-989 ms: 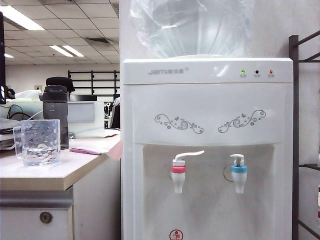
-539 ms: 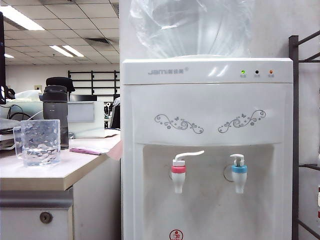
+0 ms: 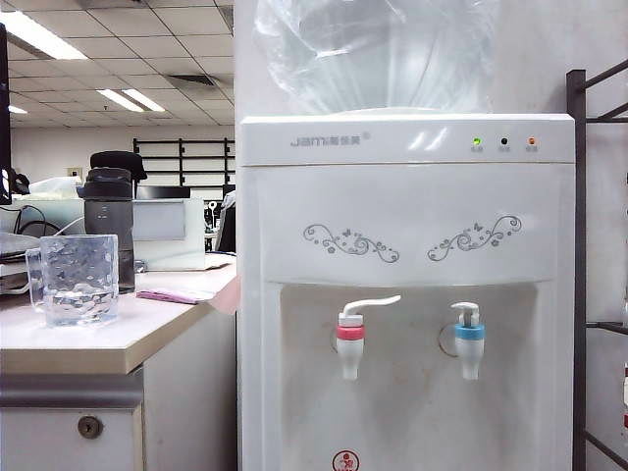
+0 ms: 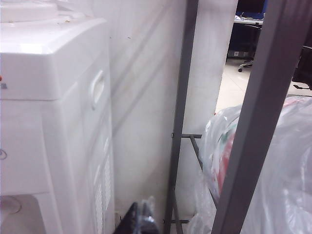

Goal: Pick up the plastic mug from the left desk, go to the cold water outlet of the water dispenser, press the vertical switch to get some water, then put the mug back on the desk.

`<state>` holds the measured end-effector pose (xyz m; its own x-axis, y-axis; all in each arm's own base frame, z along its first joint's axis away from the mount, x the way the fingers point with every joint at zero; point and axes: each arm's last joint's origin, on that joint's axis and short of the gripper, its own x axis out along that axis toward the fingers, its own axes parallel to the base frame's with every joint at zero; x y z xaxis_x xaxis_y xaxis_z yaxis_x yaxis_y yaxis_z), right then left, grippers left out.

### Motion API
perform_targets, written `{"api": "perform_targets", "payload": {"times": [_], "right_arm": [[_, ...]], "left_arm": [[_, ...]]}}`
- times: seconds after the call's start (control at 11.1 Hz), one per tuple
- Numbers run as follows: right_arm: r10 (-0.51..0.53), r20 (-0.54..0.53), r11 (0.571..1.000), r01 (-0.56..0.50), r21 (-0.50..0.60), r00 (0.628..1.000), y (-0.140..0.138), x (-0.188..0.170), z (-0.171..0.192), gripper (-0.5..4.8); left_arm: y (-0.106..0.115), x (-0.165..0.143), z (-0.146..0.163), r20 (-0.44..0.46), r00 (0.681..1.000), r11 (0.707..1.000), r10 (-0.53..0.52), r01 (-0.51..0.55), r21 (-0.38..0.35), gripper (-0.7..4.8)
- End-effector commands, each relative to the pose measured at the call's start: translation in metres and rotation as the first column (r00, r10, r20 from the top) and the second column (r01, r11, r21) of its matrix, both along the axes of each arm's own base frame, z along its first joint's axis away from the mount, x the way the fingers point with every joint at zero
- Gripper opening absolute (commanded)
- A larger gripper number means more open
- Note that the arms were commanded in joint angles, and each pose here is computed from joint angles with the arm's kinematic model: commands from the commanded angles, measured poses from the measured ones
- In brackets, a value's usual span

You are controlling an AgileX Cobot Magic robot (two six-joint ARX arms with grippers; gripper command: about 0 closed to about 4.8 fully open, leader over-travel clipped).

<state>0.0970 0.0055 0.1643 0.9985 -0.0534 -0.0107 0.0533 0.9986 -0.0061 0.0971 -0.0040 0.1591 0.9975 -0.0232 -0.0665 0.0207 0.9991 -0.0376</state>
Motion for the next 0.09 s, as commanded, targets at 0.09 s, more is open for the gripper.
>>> {"api": "perform_targets", "payload": {"times": [0.09], "right_arm": [[0.0,0.02,1.0,0.0,0.006,1.0,-0.0001,0.0,0.0019,-0.05]], "left_arm": [[-0.0002,0.0,0.0005,0.006,1.0,1.0,-0.004,0.004,-0.002,-0.05]]}}
